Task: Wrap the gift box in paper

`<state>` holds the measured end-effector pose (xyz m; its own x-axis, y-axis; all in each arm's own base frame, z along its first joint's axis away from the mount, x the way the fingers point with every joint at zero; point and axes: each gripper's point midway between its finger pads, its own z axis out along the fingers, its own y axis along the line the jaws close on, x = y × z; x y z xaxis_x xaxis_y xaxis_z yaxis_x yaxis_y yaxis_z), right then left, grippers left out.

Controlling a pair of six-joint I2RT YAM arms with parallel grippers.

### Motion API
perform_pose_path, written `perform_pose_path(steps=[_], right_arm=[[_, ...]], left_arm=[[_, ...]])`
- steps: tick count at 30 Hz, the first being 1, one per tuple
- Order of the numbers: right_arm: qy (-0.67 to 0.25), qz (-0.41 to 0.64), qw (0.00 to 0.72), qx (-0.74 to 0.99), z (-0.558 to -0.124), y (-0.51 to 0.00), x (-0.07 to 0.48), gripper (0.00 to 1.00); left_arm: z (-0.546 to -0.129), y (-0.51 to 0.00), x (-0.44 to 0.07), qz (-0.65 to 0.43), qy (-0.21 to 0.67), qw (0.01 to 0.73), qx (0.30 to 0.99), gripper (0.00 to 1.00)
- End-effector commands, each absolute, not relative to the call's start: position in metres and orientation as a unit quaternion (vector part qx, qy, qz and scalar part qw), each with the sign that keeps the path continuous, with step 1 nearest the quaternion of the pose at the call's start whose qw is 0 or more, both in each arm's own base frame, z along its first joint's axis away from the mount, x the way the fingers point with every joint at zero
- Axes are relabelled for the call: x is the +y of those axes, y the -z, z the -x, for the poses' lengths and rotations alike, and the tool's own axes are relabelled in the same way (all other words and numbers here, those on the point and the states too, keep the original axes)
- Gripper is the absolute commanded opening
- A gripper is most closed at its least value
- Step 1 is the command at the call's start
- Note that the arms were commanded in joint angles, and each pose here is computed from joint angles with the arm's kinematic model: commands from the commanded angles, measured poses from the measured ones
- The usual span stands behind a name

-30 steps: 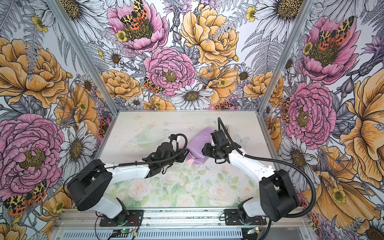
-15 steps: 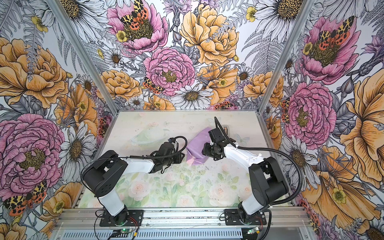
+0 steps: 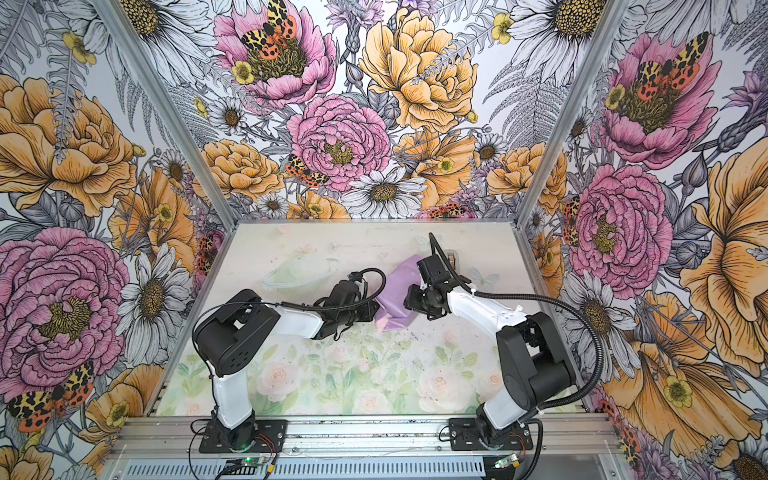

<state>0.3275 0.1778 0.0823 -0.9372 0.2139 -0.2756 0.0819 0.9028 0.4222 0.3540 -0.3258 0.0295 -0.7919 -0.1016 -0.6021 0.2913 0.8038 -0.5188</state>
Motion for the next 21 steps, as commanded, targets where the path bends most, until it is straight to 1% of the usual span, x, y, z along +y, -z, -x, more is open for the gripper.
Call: perform_pose_path(steps=[1, 10, 16, 21], right_arm=[[-0.200, -0.072, 0.155, 0.965, -0.325, -0.077, 0.175, 0.51], [-0.199, -0.072, 0.150, 0.966, -0.322, -0.073, 0.174, 0.51], [-0.200, -0.072, 0.152, 0.965, -0.322, -0.075, 0.174, 0.51], [-0.199, -0.072, 0.154, 0.965, -0.321, -0.075, 0.173, 0.51]], left_arm=[[-0.349, -0.025, -0.338, -0.063, 0.321, 0.310, 0.893, 0.22], [-0.335, -0.018, -0.355, -0.075, 0.328, 0.296, 0.894, 0.21], [-0.330, -0.015, -0.343, -0.065, 0.314, 0.292, 0.901, 0.22], [-0.321, -0.006, -0.334, -0.062, 0.305, 0.275, 0.910, 0.19]])
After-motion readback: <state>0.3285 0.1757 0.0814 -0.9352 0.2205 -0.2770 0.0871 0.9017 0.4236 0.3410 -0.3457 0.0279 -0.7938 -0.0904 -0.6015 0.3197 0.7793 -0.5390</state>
